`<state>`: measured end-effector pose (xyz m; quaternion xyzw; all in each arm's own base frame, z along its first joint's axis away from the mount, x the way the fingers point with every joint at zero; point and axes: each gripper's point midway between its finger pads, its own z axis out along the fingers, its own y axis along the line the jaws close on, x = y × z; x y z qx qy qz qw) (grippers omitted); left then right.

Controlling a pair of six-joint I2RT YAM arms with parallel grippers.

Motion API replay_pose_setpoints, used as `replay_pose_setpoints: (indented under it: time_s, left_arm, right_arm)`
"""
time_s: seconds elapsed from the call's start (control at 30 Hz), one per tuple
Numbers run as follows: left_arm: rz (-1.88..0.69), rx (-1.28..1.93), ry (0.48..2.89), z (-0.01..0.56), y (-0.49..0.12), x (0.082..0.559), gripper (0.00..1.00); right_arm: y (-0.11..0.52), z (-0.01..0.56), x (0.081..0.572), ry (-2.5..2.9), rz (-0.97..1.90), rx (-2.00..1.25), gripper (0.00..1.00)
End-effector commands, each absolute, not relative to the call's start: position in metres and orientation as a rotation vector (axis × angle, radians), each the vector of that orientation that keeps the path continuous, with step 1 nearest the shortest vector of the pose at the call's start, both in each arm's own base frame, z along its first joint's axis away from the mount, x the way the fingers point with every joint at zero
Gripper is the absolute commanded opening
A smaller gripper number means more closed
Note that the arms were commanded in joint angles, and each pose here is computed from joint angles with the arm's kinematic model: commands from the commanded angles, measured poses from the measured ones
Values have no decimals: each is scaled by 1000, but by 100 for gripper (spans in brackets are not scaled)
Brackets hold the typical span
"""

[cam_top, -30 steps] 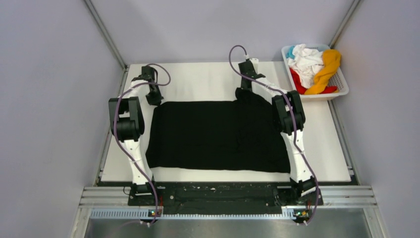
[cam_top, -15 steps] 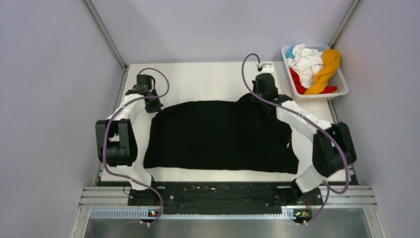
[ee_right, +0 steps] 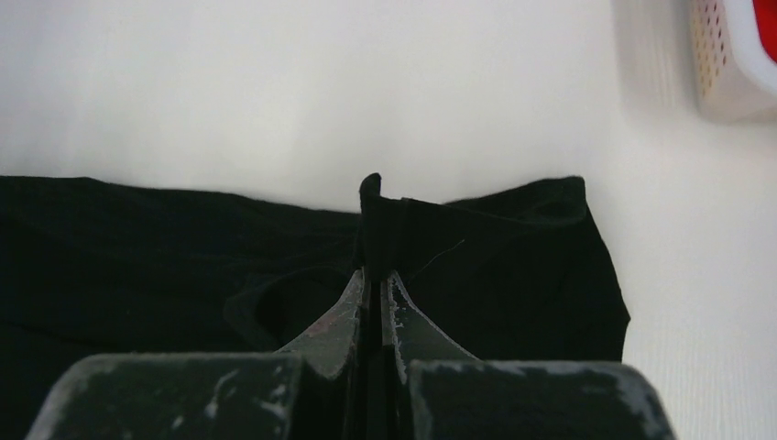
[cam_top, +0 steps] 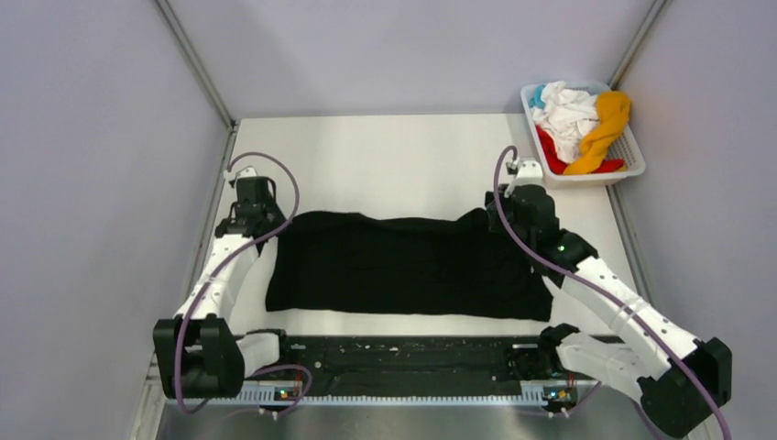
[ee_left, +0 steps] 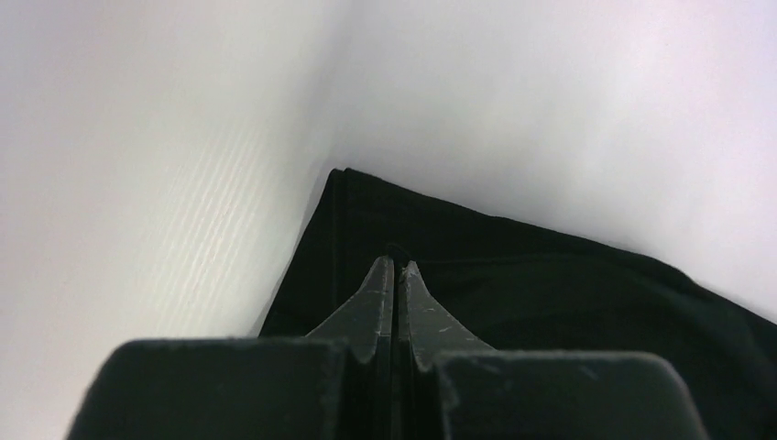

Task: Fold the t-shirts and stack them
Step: Fold the other side of the tshirt into a rectangle

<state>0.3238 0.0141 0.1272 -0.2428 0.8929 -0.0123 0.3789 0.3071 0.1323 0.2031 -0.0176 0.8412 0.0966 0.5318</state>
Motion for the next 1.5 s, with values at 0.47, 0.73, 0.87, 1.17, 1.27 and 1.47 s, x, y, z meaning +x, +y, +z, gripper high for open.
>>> replay_pose_setpoints:
  time_s: [0.47, 0.73, 0.87, 1.17, 1.27, 1.47]
  left_arm:
    - [55, -716, 2238, 107, 29, 322, 0]
    - [71, -764, 2248, 92, 31, 315, 0]
    - [76, -775, 2269, 84, 30, 313, 3]
    - [210, -898, 2276, 83, 47, 292, 32]
    - [209, -930, 2221, 105, 50, 290, 61]
    - [189, -944, 2112, 155, 54, 290, 94]
  right_arm:
    - [135, 151, 244, 2126, 382, -53, 0]
    - [132, 113, 227, 2217, 393, -16, 2]
    - [127, 83, 210, 2291, 402, 91, 8]
    - [129, 67, 163, 2426, 519, 247, 55]
    - [138, 84, 142, 2475, 639, 362, 72]
    - [118, 157, 135, 2323, 667, 334, 79]
